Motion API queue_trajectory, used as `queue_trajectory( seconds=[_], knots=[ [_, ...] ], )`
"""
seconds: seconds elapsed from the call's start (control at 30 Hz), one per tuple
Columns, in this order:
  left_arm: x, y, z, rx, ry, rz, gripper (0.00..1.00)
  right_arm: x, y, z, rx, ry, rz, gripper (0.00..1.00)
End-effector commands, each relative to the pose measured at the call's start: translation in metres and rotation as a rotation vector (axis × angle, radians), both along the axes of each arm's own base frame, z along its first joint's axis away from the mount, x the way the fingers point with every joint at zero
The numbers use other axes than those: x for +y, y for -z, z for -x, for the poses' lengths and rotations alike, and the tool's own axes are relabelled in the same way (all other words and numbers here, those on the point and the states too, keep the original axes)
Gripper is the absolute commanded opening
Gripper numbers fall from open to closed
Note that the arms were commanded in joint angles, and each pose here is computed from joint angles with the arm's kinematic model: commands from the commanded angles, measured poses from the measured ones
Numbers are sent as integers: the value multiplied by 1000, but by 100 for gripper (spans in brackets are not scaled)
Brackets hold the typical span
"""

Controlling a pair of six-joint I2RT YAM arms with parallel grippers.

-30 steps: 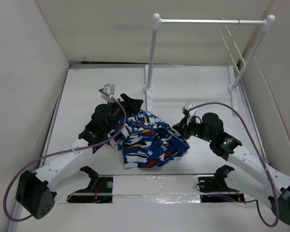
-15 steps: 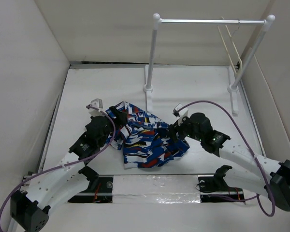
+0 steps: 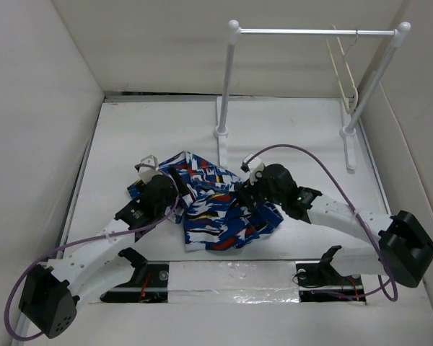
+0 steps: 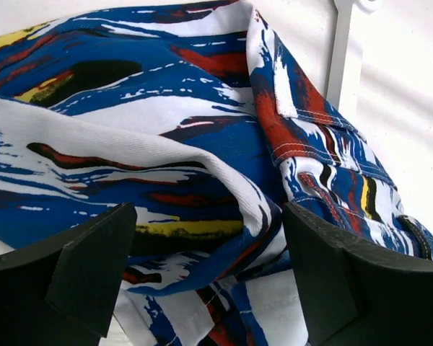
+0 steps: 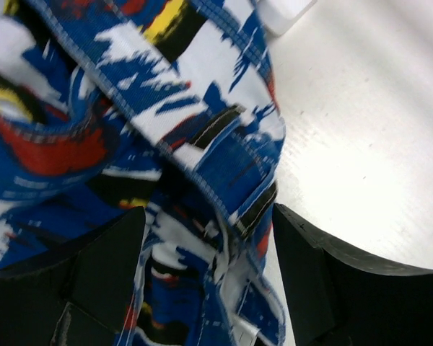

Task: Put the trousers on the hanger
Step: Flatten out the trousers at the center of the board.

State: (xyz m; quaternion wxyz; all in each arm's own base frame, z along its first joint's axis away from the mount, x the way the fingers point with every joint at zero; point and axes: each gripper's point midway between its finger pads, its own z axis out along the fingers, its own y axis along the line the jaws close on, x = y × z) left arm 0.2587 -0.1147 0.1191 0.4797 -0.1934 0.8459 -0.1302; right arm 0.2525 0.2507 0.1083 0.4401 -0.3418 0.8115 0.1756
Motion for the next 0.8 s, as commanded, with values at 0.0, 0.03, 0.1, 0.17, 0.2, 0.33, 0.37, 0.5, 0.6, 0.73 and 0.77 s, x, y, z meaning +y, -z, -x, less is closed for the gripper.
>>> queue_trajectory(
  seconds=[0.0,0.03,0.1,0.17,0.2,0.33,0.37,0.5,0.6,0.73,0.77],
  knots=[
    [-6,-10,-10,-55,-4,21,79,19,-35,-32,-123,33,-41,75],
    [-7,-11,-11,-62,2,23,71,22,-29,-36,-102,37,-17,73],
    [-14,-14,-14,-79,25,48,57,24,-21,-39,-87,38,8,69],
    [-16,-17,-16,-88,30,55,39,26,-10,-42,-63,37,37,51],
    [-16,-17,-16,-92,30,58,33,28,-9,-43,-60,32,39,38],
    [-21,-27,-17,-118,43,92,0,23,-29,-44,-77,98,-21,0],
    [-22,-30,-17,-123,51,94,0,19,-42,-48,-108,136,-53,0],
    [-30,-51,-21,-166,87,115,0,-34,-98,-53,-199,344,-203,0],
    [-35,-69,-23,-195,110,132,0,-88,-112,-62,-215,519,-288,0],
    [-43,-77,-19,-220,157,161,0,-173,-93,-58,-184,759,-349,0],
    [-43,-74,-18,-212,165,158,0,-185,-87,-56,-175,789,-355,0]
  ],
)
